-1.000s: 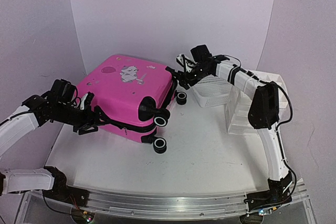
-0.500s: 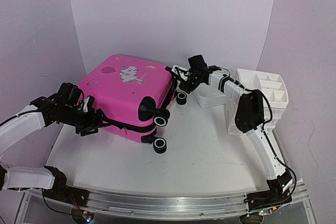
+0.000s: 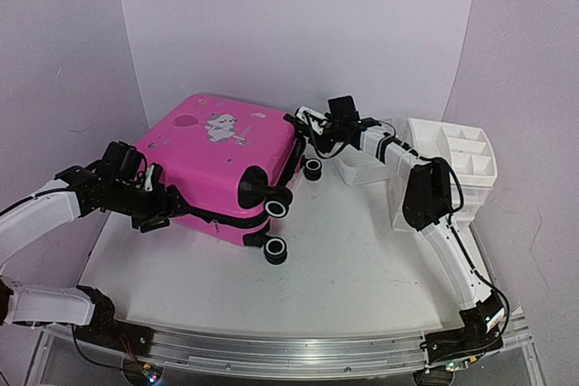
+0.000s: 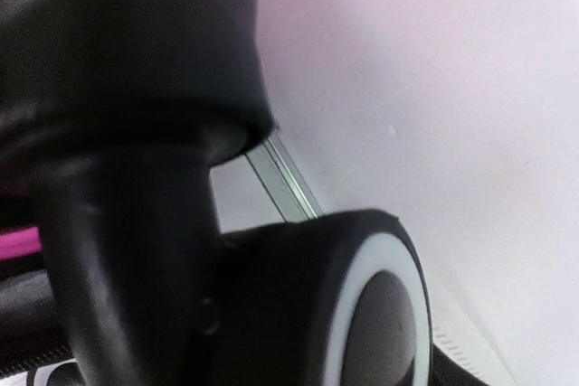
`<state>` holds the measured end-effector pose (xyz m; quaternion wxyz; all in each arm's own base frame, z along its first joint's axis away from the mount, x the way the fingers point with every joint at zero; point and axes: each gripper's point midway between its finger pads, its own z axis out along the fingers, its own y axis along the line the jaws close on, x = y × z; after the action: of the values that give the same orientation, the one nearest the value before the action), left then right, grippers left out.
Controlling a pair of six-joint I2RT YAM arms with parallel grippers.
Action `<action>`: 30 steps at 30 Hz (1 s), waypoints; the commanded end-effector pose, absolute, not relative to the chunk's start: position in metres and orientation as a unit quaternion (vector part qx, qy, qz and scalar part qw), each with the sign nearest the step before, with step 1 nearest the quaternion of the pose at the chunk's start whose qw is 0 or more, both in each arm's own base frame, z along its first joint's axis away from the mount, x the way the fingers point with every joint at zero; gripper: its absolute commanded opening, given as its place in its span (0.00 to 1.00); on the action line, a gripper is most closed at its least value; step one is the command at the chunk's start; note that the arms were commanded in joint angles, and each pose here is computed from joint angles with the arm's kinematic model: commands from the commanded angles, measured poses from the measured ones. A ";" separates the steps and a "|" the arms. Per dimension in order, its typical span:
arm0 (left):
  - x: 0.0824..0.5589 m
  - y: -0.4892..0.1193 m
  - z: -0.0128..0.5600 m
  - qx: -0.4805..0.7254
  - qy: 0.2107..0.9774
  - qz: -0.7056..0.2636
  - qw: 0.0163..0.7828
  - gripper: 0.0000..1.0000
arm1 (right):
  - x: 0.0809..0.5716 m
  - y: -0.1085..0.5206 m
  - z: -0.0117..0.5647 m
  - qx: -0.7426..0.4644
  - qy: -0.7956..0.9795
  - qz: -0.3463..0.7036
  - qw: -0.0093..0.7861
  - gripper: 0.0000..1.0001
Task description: Open, take out, and arrange the luggage
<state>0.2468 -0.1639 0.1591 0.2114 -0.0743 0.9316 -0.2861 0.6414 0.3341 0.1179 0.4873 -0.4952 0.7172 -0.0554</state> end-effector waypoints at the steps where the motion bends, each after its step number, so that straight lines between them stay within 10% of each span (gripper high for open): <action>1: 0.261 -0.164 0.169 -0.080 0.924 -0.286 0.240 0.74 | 0.642 0.363 0.178 -0.488 0.662 -0.016 0.569 0.58; 10: 0.289 -0.158 0.180 -0.075 0.926 -0.264 0.258 0.74 | 0.606 0.376 0.199 -0.504 0.654 0.052 0.562 0.25; 30: 0.395 -0.109 0.195 -0.086 0.933 -0.185 0.297 0.78 | 0.424 0.458 0.162 -0.391 0.763 0.249 0.450 0.27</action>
<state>0.3427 -0.1055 0.1591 0.2121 -0.0999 0.9558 -0.1775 0.4510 0.4340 0.1397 0.4382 -0.4369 0.7543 0.2195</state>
